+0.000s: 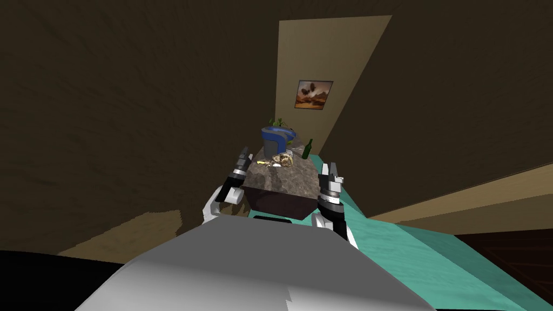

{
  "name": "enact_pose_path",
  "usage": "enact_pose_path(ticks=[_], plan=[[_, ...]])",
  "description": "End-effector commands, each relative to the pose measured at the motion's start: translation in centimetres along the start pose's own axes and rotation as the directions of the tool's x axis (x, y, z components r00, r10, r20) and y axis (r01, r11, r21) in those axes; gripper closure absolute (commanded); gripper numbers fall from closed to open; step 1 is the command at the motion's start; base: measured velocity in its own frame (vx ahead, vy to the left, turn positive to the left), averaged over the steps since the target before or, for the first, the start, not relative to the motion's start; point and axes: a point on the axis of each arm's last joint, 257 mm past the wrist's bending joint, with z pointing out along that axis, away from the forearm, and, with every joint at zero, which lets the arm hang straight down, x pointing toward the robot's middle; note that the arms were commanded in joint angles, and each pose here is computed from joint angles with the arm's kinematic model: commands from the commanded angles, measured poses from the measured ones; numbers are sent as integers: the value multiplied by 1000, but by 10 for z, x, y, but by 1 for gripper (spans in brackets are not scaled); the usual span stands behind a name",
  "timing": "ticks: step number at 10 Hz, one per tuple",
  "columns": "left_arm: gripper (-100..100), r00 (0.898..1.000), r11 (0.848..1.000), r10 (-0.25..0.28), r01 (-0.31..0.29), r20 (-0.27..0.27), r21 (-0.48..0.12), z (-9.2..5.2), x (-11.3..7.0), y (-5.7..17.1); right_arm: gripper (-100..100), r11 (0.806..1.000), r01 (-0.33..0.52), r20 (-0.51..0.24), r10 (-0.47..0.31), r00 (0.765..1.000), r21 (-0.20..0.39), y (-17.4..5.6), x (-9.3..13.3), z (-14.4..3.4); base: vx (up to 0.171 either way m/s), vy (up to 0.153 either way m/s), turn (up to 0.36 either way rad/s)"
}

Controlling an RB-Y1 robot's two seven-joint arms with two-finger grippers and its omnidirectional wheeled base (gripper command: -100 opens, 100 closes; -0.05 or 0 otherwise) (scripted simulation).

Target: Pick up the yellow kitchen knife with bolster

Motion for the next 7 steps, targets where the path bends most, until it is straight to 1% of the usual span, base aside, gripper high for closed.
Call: enact_pose_path(ticks=[1,2,3,4,5,6,7], plan=[[-100,1000,999,-9,8,-24,-36,11,10,17,0,1000,0,0,0,1000,0,0,0,0,-12,25,-1],[-100,1000,1000,-10,9,-30,-26,18,13,16,0,1000,0,0,0,1000,0,0,0,0,-9,23,-4],[-100,999,997,-19,15,-48,-71,25,21,35,0,1000,0,0,0,1000,0,0,0,0,-14,26,1],[-100,998,998,-19,16,-53,-55,31,23,30,0,1000,0,0,0,1000,0,0,0,0,-15,22,-3],[-100,997,995,-28,21,-71,-100,37,32,47,0,1000,0,0,0,1000,0,0,0,0,-11,27,2],[-100,997,996,-28,21,-76,-87,44,35,43,0,1000,0,0,0,1000,0,0,0,0,-8,24,-2],[-100,995,990,-37,24,-93,-137,49,44,62,0,1000,0,0,0,1000,0,0,0,0,-12,26,0]])
